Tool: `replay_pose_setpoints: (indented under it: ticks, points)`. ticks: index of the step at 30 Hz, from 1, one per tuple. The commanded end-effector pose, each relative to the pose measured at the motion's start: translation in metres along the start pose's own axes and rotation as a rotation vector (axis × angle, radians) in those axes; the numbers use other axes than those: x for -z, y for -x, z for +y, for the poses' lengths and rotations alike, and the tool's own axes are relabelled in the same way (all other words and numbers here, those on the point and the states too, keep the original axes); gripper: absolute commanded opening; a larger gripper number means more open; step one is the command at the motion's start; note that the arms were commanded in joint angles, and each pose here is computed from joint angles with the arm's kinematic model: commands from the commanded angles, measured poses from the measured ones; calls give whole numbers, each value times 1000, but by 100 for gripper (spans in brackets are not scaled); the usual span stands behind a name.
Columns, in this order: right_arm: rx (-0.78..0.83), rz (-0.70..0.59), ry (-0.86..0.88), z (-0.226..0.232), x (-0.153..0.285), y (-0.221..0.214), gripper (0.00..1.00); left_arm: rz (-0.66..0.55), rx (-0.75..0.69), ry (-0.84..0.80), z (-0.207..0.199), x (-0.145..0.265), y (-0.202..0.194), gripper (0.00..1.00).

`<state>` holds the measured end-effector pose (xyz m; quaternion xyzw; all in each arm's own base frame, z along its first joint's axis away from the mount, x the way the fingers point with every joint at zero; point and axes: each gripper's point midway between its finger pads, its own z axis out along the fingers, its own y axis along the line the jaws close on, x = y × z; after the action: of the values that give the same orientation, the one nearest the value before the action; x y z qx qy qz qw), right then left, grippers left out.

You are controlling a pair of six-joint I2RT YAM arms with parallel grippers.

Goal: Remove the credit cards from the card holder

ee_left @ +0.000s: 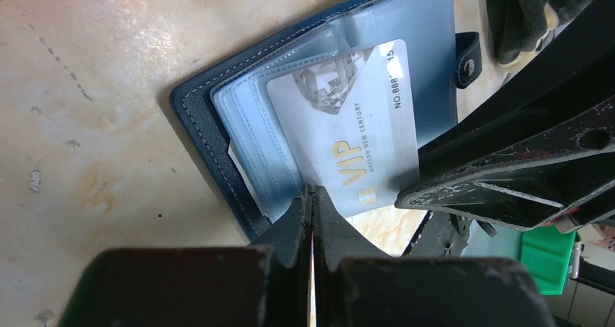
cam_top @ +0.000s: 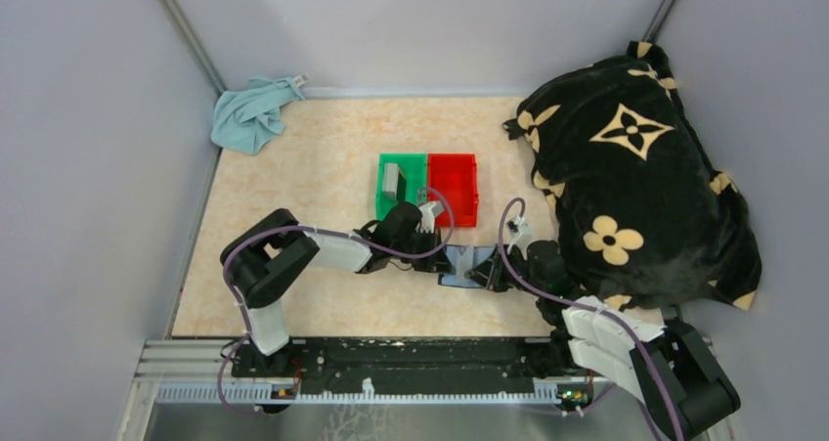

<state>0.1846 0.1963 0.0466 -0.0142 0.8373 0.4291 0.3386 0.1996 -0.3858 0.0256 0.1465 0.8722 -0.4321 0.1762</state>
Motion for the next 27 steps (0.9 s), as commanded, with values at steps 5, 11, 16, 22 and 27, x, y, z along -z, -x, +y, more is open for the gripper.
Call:
replay_pose_setpoints:
  ticks: [5, 11, 16, 22, 27]
  points:
    - [45, -63, 22, 10, 4, 20, 11, 53, 14, 57, 18, -7, -17, 0]
    - [45, -60, 18, 8, 5, 19, 0, 56, 16, 58, 19, -7, -18, 0]
    - [58, -72, -16, 5, 7, 25, 0, 49, 14, 59, 18, -5, -17, 0]
    - [89, -104, -65, 3, 15, 40, 0, 33, 4, 60, 15, -2, -12, 0]
    - [101, -121, -98, 0, 23, 49, 0, 36, 8, 58, 15, -2, -12, 0]
